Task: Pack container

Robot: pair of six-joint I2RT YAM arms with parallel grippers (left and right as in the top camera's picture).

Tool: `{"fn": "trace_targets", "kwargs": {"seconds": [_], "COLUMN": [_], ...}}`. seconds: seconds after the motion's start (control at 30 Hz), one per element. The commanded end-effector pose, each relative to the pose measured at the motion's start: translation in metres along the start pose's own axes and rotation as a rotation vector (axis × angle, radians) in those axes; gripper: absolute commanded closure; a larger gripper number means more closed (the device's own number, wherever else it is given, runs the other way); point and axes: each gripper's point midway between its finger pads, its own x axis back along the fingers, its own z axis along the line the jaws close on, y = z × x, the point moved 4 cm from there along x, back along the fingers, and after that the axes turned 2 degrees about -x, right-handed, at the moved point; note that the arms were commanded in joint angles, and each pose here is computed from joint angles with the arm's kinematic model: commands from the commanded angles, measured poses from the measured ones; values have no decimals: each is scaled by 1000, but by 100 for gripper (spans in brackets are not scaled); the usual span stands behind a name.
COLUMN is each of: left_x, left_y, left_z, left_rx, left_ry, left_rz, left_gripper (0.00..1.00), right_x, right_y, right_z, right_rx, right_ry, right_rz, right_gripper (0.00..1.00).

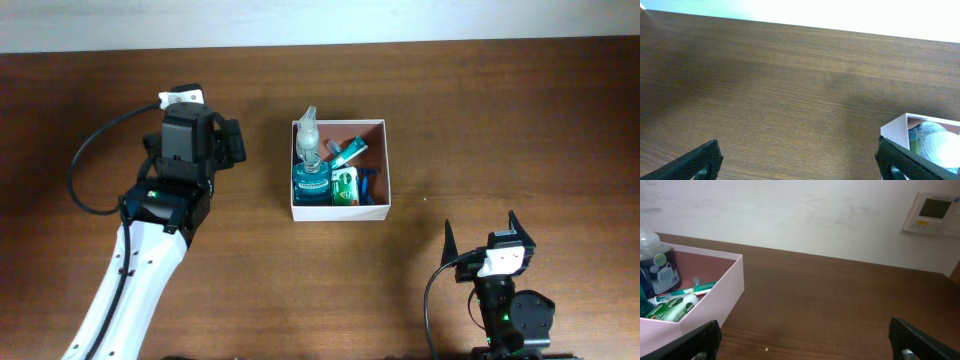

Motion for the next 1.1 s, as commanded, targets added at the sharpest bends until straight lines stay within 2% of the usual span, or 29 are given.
{"fn": "trace_targets", "kwargs": {"seconds": [0.0,0.27,0.37,0.6,0.73,0.9,1.07], "left_x": [4,5,19,140,214,258,271], "left_y": [6,-1,0,-3,-28,-50,-86], "left_z": [3,5,9,50,75,91,107], "left_rx": [3,-10,-6,43,81,111,128], "left_ry": [10,17,15,-28,-97,-144,-105], "left_rz": [-18,16,7,-129,-247,-353,-347], "left_gripper": [1,1,1,1,1,1,1], "right_x": [0,0,0,0,0,0,0], "right_y": [-2,-2,-2,-2,-2,-2,-2], "right_z": [-1,-1,-1,-1,-1,-1,-1], "right_rx": [0,0,0,0,0,0,0], "right_ry": [-2,-2,-2,-2,-2,-2,-2], "right_rz": [2,2,2,2,2,2,2], "right_gripper": [1,1,1,1,1,1,1]}}
